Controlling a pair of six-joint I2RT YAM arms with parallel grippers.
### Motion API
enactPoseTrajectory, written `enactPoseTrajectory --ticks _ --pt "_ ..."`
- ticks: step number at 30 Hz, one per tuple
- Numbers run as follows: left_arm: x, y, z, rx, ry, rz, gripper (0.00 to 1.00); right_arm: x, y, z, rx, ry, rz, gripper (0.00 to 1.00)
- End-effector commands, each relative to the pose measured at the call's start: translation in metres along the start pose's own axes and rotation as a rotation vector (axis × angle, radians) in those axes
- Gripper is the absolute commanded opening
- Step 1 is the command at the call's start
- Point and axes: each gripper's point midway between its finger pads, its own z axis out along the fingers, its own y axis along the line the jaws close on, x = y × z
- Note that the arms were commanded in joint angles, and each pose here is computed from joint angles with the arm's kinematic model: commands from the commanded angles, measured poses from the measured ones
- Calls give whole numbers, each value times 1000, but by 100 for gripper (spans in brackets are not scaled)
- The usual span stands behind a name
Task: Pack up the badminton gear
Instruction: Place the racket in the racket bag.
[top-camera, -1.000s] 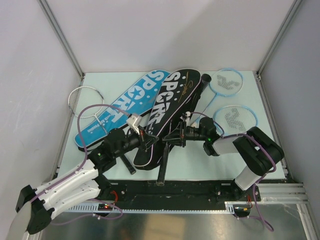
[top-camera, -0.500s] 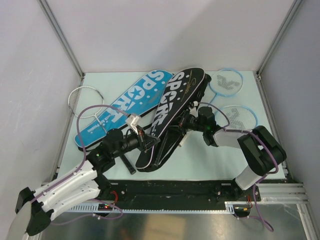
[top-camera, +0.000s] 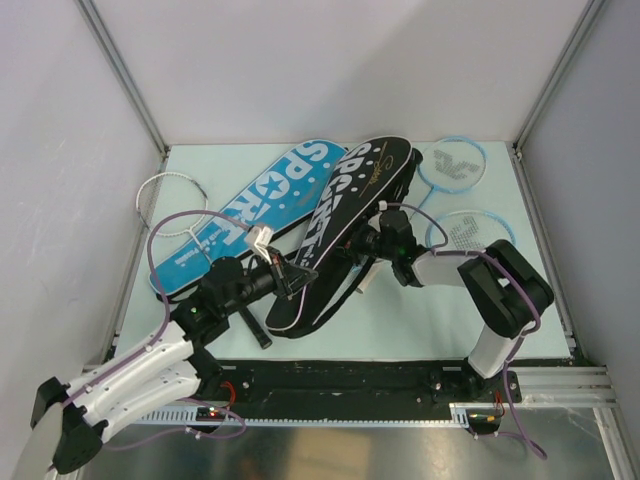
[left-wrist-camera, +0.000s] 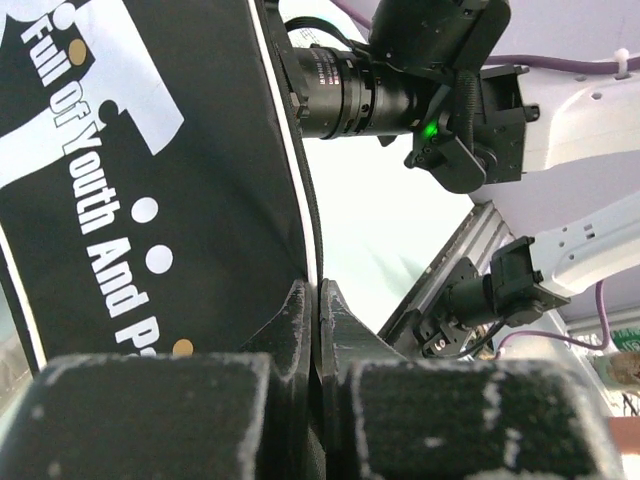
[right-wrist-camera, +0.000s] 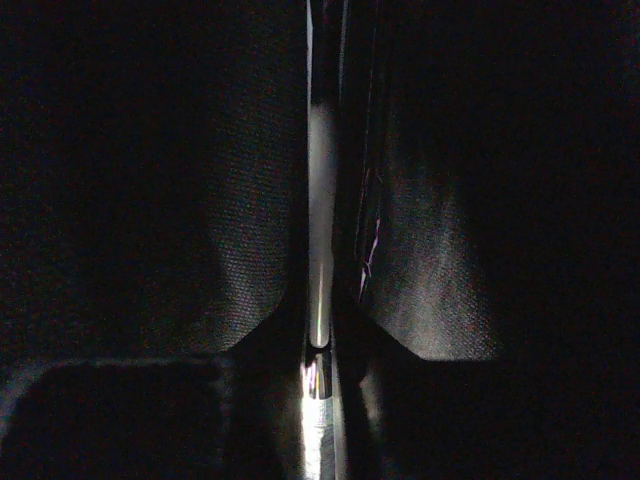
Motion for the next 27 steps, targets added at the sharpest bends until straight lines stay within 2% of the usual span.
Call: enactPoseTrajectory --ticks 1,7,12,15,18,23,25,27 --pt "-21 -26 0 82 -52 -40 0 -49 36 10 -41 -218 -92 16" --pt "-24 3 11 -77 -62 -55 0 -29 41 -16 124 -220 -286 54" --pt "-36 13 13 -152 -99 -55 0 -7 43 -51 211 -189 -429 70" --pt "-46 19 14 -204 -120 -31 0 -1 48 -72 251 -230 -521 79" --pt "-44 24 15 -228 -104 -17 0 -1 57 -93 256 -282 -526 84" --pt "-39 27 16 -235 -95 -26 0 -4 63 -111 204 -332 -462 84" --pt "-41 29 16 -247 -104 -37 0 9 73 -110 132 -287 -522 82" --pt "-46 29 16 -259 -121 -47 0 29 80 -108 86 -238 -646 79"
